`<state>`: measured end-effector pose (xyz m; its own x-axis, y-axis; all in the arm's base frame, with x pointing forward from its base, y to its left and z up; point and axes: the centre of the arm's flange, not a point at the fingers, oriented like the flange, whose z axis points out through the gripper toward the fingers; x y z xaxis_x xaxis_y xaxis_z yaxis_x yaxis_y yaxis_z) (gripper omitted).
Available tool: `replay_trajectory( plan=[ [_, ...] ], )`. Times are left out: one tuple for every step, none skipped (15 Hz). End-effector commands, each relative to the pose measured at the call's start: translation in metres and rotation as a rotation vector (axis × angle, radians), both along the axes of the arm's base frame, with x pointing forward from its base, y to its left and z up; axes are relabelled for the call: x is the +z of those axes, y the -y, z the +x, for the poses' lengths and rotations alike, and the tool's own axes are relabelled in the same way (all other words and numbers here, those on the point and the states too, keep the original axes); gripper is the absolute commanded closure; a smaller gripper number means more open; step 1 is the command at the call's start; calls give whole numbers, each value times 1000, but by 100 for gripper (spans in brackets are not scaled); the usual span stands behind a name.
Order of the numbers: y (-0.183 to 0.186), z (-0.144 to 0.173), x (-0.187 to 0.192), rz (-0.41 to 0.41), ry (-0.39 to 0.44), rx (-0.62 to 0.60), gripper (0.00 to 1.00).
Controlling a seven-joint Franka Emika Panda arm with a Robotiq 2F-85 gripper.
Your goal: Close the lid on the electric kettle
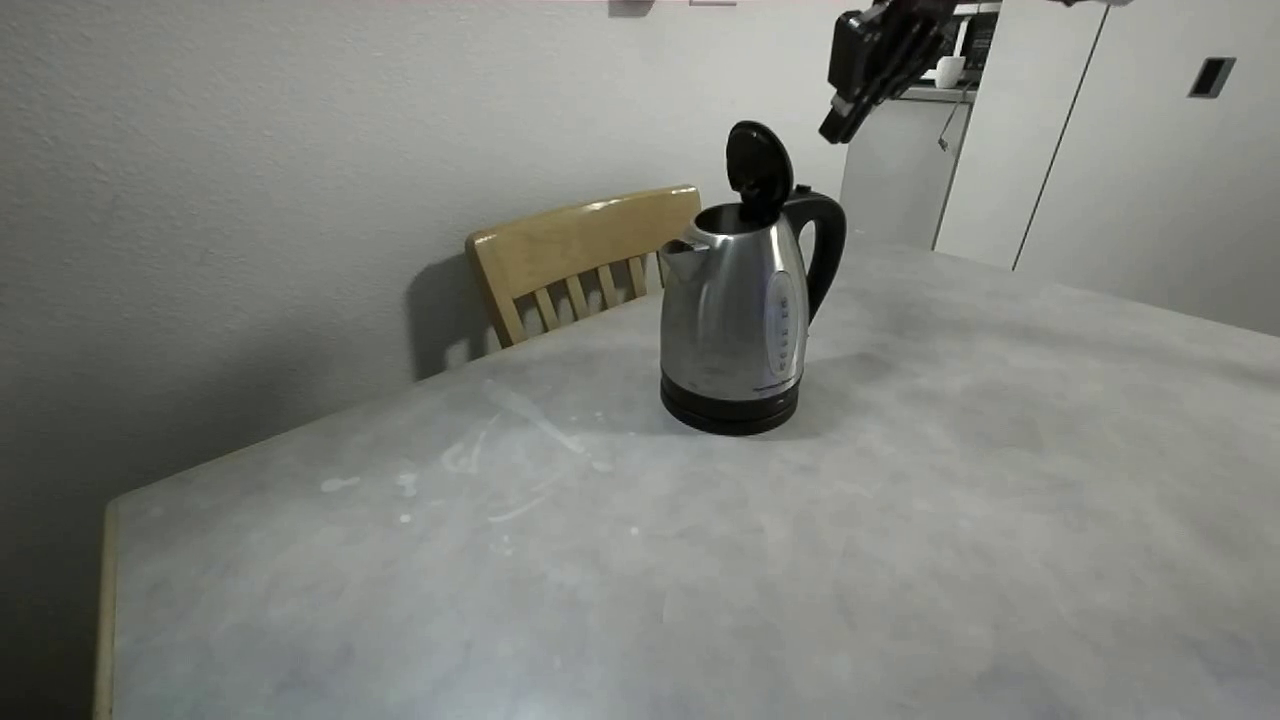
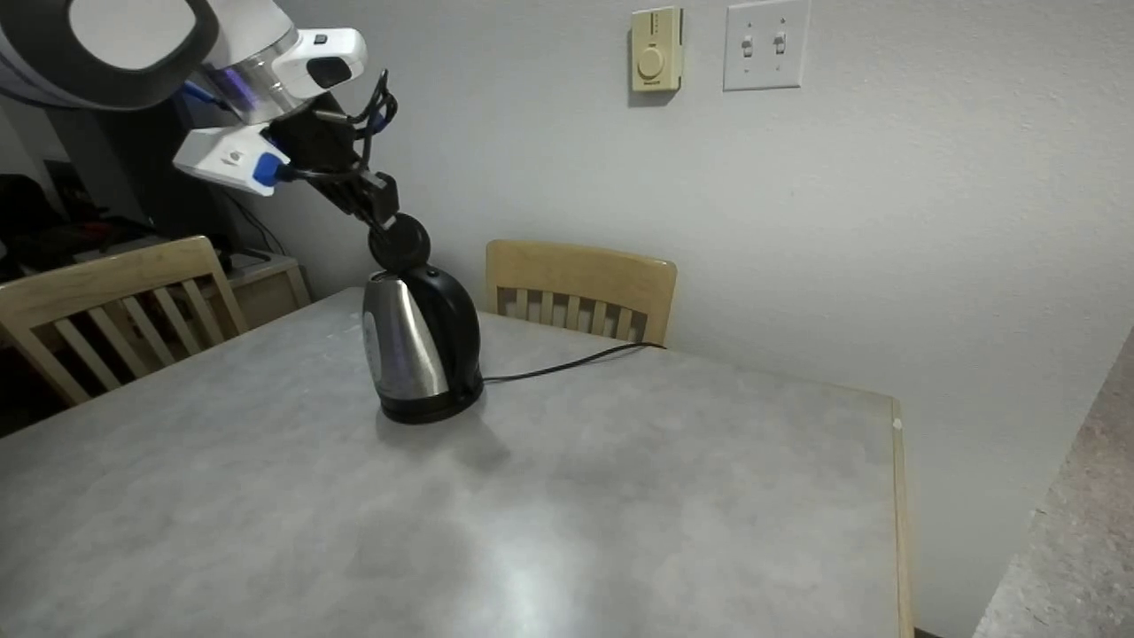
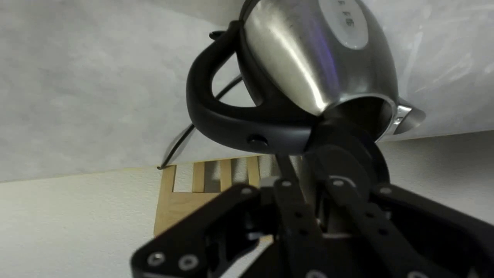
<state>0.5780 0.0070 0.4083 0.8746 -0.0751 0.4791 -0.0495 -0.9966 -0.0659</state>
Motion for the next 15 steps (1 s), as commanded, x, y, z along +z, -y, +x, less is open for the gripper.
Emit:
replay_trajectory(
  plan=[
    [1,17,-11,55,69,41,100],
    [0,20,-13,70,83,41,100],
    [-2,21,-15,93,88,46,100],
    [-3,24,-16,115,92,47,100],
    [-6,25,-18,142,94,57,100],
    [-9,28,-19,167,94,64,100],
    [-12,31,-21,192,92,73,100],
    [-15,33,-22,213,91,82,100],
    [-17,37,-24,224,96,86,100],
    [-19,39,-25,234,101,89,100],
    [-19,40,-26,240,101,90,100],
    [-18,43,-27,244,108,91,100],
    [-18,44,-26,249,109,87,100],
    [-16,45,-27,254,110,83,100],
    [-13,48,-29,264,109,79,100]
  ],
)
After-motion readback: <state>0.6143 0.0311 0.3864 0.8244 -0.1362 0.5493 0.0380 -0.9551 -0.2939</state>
